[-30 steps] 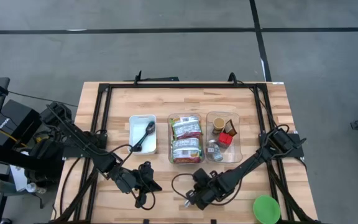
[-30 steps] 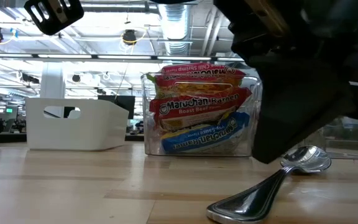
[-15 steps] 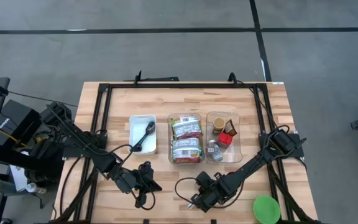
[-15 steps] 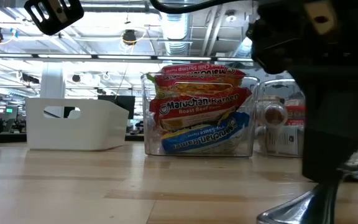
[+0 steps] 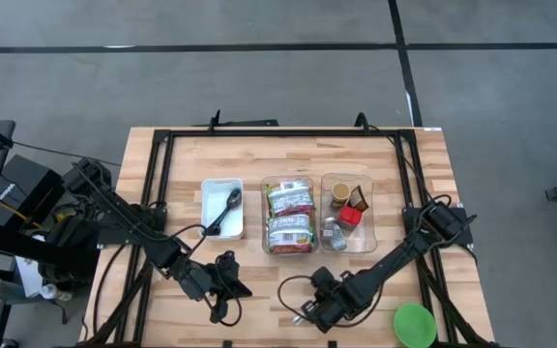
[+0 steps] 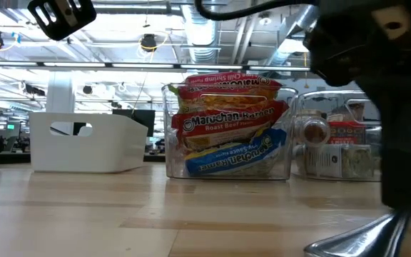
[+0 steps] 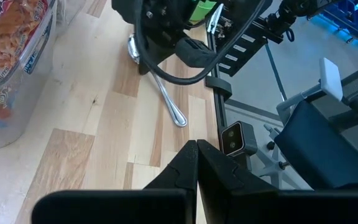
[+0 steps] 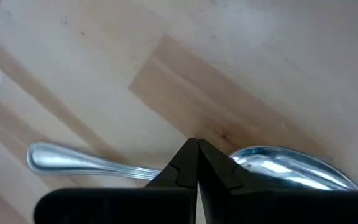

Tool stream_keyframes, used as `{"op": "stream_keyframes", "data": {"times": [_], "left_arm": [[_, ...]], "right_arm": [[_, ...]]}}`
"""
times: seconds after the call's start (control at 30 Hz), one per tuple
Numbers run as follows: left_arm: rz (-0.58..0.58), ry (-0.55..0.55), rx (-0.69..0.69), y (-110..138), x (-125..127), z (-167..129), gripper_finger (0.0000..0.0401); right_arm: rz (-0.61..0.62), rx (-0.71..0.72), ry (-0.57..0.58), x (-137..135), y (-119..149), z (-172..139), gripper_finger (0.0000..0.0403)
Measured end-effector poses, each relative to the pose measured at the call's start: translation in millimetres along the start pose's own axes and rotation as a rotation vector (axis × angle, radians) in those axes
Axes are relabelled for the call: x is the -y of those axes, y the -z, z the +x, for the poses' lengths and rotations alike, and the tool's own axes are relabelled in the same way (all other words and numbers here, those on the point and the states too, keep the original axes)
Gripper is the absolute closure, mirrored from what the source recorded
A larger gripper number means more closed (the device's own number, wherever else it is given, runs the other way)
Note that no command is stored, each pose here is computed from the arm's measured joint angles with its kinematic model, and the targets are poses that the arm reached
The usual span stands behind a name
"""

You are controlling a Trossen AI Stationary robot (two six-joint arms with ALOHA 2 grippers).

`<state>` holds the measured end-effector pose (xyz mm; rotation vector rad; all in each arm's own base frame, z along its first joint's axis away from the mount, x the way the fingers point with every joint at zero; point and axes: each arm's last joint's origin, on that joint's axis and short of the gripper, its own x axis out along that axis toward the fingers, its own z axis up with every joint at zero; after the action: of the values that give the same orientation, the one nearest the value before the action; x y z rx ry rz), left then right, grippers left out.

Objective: Pick & Place Food Item
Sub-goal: Put the silver spoon into the white bin

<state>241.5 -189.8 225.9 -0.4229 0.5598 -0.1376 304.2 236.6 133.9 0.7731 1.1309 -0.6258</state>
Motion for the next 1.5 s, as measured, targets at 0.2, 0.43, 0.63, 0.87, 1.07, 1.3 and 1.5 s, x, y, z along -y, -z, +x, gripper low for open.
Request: {"op": "stream_keyframes", "data": {"times": [0.2, 0.43, 0.63, 0.87, 1.07, 1.3, 1.5], "left_arm": [[0.000, 0.001, 0.001, -0.2, 0.2, 0.0, 0.0401], [0.002, 0.003, 0.003, -0.4, 0.4, 0.0, 0.0401], [0.008, 0.003, 0.003, -0.5, 0.3, 0.0, 0.0401], [0.010, 0.001, 0.001, -0.2, 0.1, 0.0, 0.0401], [0.011, -0.002, -0.001, -0.1, -0.2, 0.1, 0.0401], [0.010, -0.002, 0.000, -0.3, -0.4, 0.2, 0.0401], [0.007, -0.007, 0.002, -1.4, -1.7, 0.8, 0.0401]], "right_arm": [[-0.009, 0.003, -0.010, 1.8, -5.3, -18.1, 0.0403], [-0.138, -0.007, -0.074, 1.0, -14.8, -42.6, 0.0403], [-0.347, -0.091, -0.155, 0.5, -24.1, -61.6, 0.0403], [-0.869, -0.197, -0.335, -5.4, -22.2, -66.3, 0.0403], [-1.226, -0.128, -0.353, -5.0, -23.7, -63.1, 0.0403], [-1.305, -0.108, -0.245, 2.9, -39.3, -58.3, 0.0403], [-1.383, -0.088, -0.244, 3.0, -44.8, -57.1, 0.0403]]}}
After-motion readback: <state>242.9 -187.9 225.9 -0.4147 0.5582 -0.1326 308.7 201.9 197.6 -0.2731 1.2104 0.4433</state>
